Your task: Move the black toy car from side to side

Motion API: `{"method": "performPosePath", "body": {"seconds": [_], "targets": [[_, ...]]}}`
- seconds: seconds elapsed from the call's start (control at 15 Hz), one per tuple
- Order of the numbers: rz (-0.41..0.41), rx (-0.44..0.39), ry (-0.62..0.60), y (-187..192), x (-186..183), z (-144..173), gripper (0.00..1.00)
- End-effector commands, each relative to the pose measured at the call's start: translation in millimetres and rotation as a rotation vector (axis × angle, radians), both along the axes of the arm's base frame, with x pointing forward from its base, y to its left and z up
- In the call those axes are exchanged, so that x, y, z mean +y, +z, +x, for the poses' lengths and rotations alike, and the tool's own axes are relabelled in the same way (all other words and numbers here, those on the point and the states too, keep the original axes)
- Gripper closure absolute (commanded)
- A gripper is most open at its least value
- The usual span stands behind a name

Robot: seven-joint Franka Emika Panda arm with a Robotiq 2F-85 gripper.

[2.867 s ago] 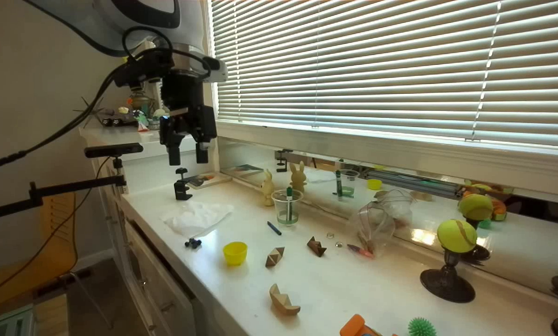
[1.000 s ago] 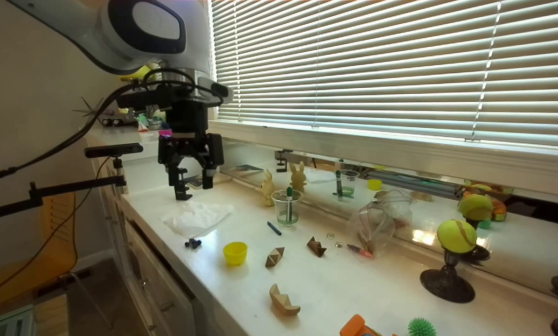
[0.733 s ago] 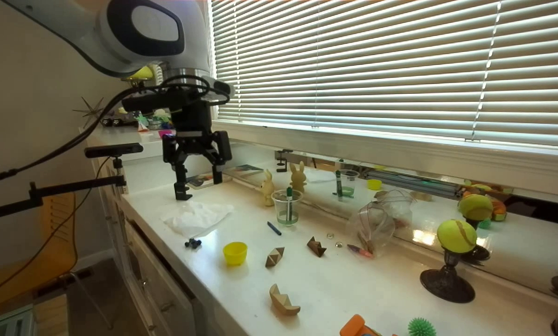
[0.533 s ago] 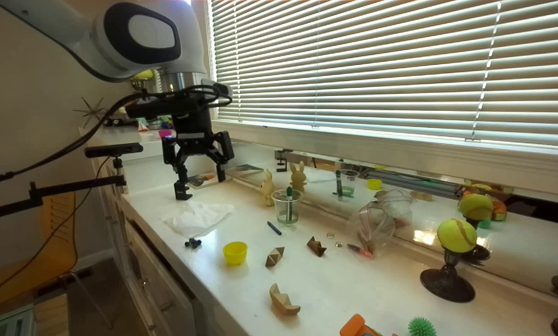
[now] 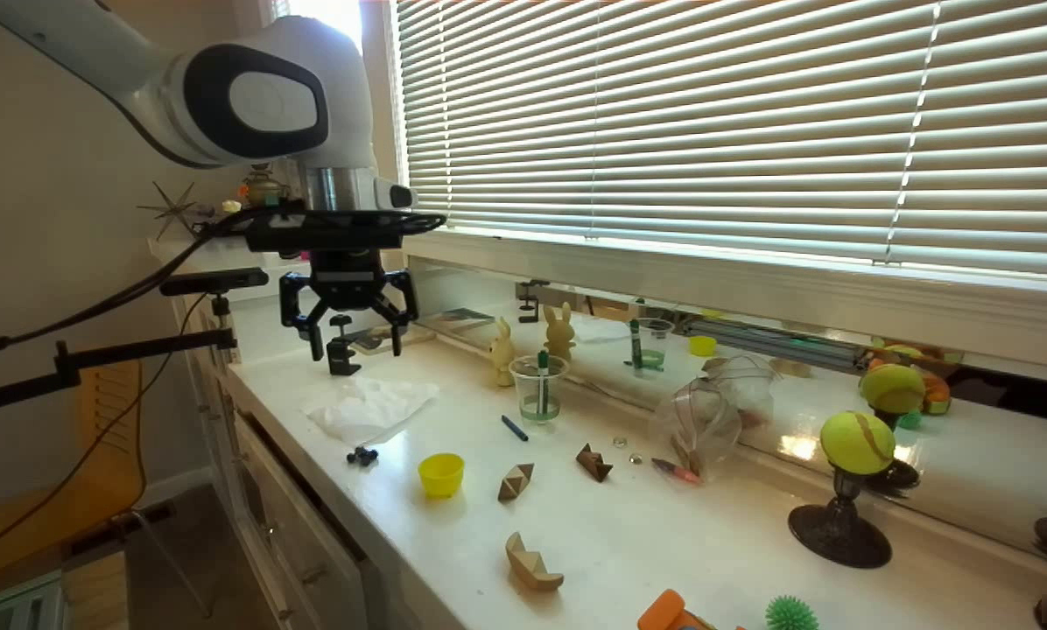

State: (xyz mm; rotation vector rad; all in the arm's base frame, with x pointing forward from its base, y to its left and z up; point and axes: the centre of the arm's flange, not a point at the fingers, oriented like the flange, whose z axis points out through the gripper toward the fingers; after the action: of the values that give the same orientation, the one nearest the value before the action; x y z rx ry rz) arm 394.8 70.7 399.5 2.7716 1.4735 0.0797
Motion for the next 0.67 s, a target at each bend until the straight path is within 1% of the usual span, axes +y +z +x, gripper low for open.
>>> {"method": "performPosePath", "body": {"seconds": [0.0,0.13,0.2,0.27,0.33,0.47,0.6], "targets": [[-0.001,0.000,-0.001,-0.2,-0.2,0.1,0.00],[-0.001,0.000,-0.002,-0.1,-0.5,0.2,0.00],[0.029,-0.025,0.037,0.0,0.3,-1.7,0.00],[0.052,-0.035,0.143,1.1,3.7,-3.8,0.00],[0.027,-0.055,0.190,-0.2,8.5,-5.7,0.00],[0.028,-0.073,0.295,-6.6,18.8,-11.9,0.00],[0.019,-0.073,0.404,-16.7,29.1,-20.3,0.00]]}}
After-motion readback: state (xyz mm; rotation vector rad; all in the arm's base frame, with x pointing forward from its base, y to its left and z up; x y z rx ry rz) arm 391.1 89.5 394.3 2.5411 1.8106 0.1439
